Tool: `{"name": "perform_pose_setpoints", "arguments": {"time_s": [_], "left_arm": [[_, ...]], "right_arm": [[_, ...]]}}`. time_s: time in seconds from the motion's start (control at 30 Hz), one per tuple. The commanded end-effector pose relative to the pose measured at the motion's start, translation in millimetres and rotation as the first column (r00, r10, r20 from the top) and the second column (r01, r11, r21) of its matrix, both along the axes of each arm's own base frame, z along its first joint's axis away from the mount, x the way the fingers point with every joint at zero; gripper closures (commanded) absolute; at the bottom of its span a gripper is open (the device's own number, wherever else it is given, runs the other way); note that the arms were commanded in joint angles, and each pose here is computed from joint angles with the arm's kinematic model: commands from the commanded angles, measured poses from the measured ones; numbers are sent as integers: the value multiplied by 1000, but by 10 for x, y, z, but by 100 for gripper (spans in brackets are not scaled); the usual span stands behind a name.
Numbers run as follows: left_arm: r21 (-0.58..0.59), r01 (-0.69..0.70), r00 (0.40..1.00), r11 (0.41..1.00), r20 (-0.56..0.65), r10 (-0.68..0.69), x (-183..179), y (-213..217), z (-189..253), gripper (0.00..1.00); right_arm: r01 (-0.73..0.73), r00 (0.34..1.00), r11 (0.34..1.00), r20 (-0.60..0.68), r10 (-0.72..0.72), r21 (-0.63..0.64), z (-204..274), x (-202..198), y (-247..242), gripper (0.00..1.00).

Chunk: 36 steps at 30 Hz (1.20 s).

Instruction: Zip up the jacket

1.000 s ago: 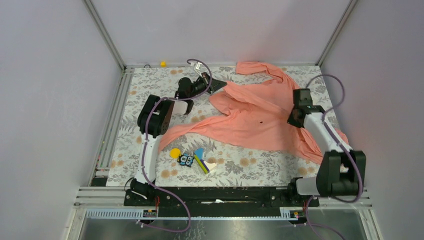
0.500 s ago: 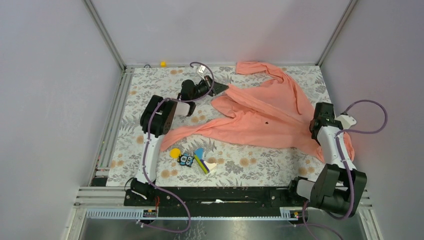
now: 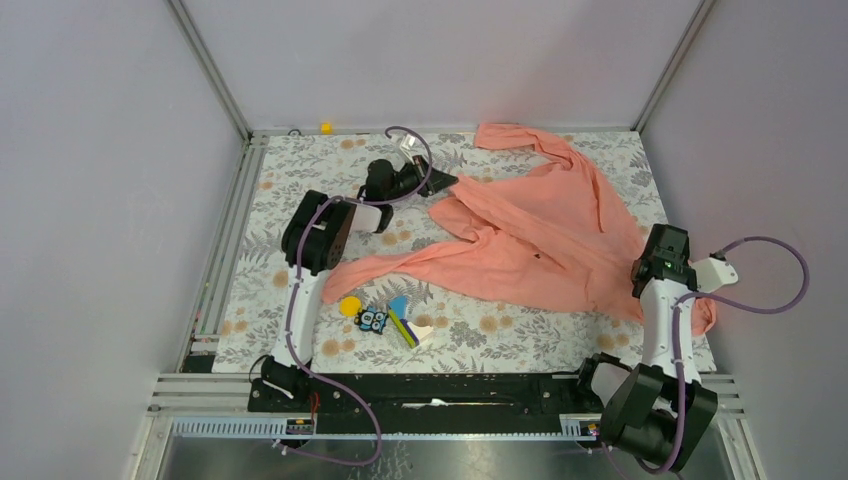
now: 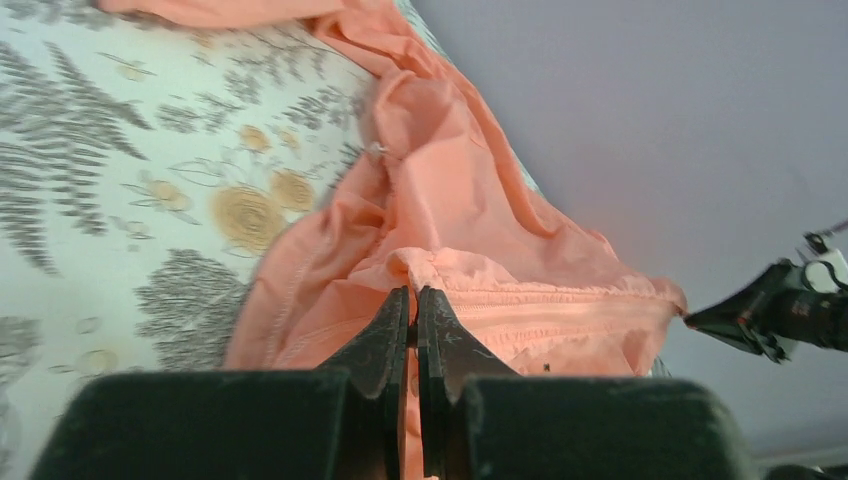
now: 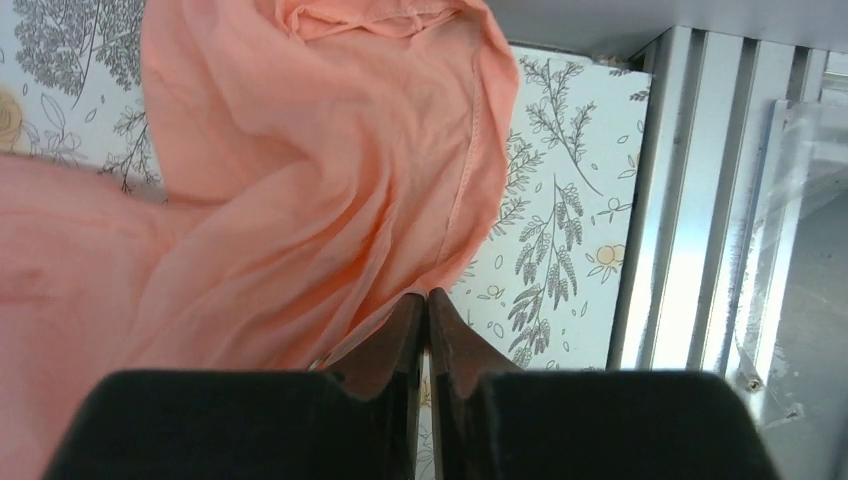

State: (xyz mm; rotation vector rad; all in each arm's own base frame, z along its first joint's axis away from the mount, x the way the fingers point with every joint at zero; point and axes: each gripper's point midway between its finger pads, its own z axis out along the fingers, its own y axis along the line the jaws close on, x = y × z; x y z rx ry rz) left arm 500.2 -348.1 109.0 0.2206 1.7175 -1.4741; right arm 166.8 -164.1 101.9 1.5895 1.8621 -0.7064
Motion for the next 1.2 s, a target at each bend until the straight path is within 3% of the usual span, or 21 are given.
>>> {"name": "perform_pose_setpoints", "arguments": {"time_s": [0.0, 0.07, 0.1, 0.17, 0.23, 0.27, 0.33, 0.4, 0.47, 0.53, 0.6, 0.73, 0.83, 0.93, 1.03, 1.17], "left_arm": [[-1, -141, 983, 990, 116, 140, 377, 284, 289, 100], [0, -129, 986, 992, 110, 128, 365, 260, 284, 100], [-2, -126, 986, 992, 111, 126, 355, 260, 287, 99], [-2, -131, 986, 991, 107, 130, 331, 273, 293, 84], [7, -136, 986, 991, 102, 134, 304, 290, 294, 66], [13, -144, 984, 989, 103, 142, 294, 303, 301, 58], [26, -189, 977, 982, 106, 185, 285, 369, 325, 52], [55, -243, 966, 968, 108, 236, 287, 449, 325, 36], [120, -294, 954, 948, 90, 285, 310, 541, 301, 24], [187, -320, 947, 929, 84, 309, 272, 614, 316, 13], [248, -375, 927, 893, 82, 366, 229, 744, 406, 2], [290, -448, 892, 846, 77, 446, -48, 987, 856, 1], [222, -442, 897, 869, 100, 430, -512, 1084, 1466, 1], [162, -426, 903, 890, 138, 407, -1016, 1203, 2048, 1], [99, -429, 889, 898, 222, 401, -1531, 1372, 2693, 1], [10, -472, 823, 882, 363, 437, -2212, 1706, 3522, 1]], "right_arm": [[42, 999, 996, -19, -43, -82, 127, -117, -146, 87], [12, 1000, 999, -14, -12, -51, 106, -60, -107, 72], [-8, 1000, 999, -15, 7, -39, 116, -36, -90, 69], [-45, 999, 997, -19, 44, -56, 214, -11, -66, 70], [-103, 995, 987, 8, 104, -124, 399, 61, -36, 63], [-143, 989, 977, 18, 148, -160, 491, 116, -7, 53], [-264, 961, 943, 31, 275, -202, 648, 304, 113, 33], [-372, 923, 905, 25, 385, -205, 733, 488, 280, 13], [-457, 882, 866, 23, 471, -201, 817, 667, 465, 1], [-572, 807, 798, 43, 589, -190, 922, 901, 766, 0], [-692, 692, 694, 89, 716, -199, 1074, 1132, 1187, 0], [-867, 422, 460, 208, 882, -193, 1396, 1415, 1960, 0], [-901, 289, 364, 300, 909, -236, 1832, 1490, 2309, 0], [-908, 99, 249, 406, 908, -336, 2408, 1442, 2582, 0], [-855, -30, 221, 469, 883, -470, 3052, 1228, 2611, 0], [-719, -142, 271, 517, 844, -640, 3771, 716, 2409, 0]]}}
